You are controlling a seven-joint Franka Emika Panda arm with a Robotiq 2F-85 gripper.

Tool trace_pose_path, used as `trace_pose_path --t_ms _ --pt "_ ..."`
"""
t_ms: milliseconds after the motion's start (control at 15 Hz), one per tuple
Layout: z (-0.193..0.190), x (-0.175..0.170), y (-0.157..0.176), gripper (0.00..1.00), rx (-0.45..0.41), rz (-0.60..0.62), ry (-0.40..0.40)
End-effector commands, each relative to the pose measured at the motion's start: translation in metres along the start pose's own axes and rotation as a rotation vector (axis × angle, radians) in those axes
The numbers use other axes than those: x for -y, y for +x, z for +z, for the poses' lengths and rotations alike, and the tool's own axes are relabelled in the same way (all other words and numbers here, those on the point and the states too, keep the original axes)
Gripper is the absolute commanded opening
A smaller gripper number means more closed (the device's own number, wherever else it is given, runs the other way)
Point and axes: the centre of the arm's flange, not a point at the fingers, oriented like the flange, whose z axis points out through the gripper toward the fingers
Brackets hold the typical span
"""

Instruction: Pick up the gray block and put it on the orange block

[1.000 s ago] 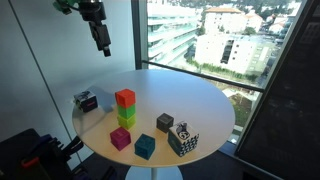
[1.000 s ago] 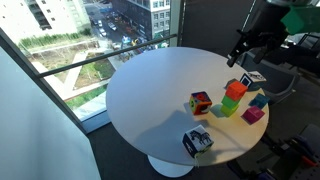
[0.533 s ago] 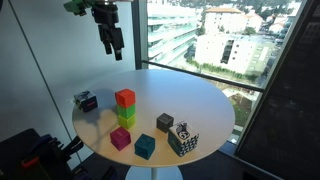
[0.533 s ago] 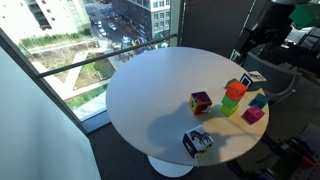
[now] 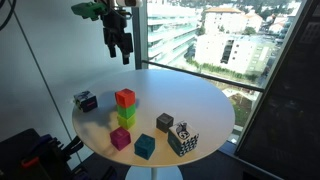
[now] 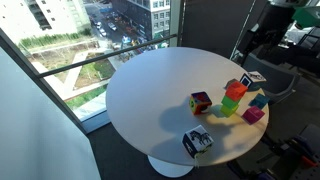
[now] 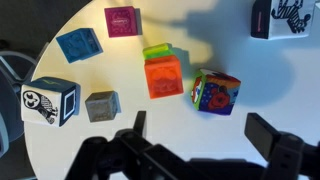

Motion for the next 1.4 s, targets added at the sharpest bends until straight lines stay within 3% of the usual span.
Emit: trace_pose_path --t_ms 0,800,1333 --pt "0.0 0.0 0.0 1.0 0.0 0.0 0.0" --pt "0.006 -0.011 -0.003 1.0 0.008 0.031 -0.015" --pt "0.01 -0.056 0.004 1.0 0.014 0.098 -0.017"
